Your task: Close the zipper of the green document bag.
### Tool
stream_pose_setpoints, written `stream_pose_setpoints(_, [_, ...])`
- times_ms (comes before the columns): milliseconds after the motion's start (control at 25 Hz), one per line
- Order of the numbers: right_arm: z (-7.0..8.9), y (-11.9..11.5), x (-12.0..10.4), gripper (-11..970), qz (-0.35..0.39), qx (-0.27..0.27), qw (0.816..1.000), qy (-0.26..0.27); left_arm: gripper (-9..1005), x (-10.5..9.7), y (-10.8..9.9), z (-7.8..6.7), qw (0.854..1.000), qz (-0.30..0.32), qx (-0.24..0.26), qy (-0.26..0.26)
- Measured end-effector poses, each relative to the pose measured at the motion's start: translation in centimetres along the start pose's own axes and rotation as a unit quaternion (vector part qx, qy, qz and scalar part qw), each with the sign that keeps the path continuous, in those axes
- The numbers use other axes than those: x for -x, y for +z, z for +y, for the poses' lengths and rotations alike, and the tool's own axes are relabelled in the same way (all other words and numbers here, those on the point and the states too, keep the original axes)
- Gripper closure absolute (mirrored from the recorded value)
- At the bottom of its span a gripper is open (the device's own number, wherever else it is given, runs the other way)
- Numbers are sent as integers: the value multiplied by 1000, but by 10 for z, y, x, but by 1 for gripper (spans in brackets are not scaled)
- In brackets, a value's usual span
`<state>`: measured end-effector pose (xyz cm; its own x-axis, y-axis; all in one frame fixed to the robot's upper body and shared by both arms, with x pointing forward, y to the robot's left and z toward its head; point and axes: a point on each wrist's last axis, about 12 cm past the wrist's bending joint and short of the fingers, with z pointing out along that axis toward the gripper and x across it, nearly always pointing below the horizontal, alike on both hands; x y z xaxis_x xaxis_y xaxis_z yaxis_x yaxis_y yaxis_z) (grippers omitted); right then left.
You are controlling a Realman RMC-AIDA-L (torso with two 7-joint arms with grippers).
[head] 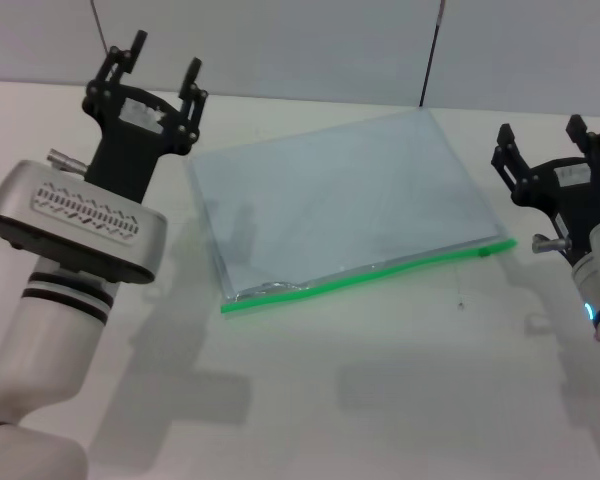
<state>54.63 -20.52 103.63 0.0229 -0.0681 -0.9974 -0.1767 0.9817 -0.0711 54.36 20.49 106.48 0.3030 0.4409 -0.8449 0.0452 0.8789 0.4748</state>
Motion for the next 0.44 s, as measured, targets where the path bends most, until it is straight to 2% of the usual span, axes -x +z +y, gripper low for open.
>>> stream_pose_setpoints(440, [-5,3,2,131,-1,-19,1000,9,467,-6,1,14,998,3,31,-46])
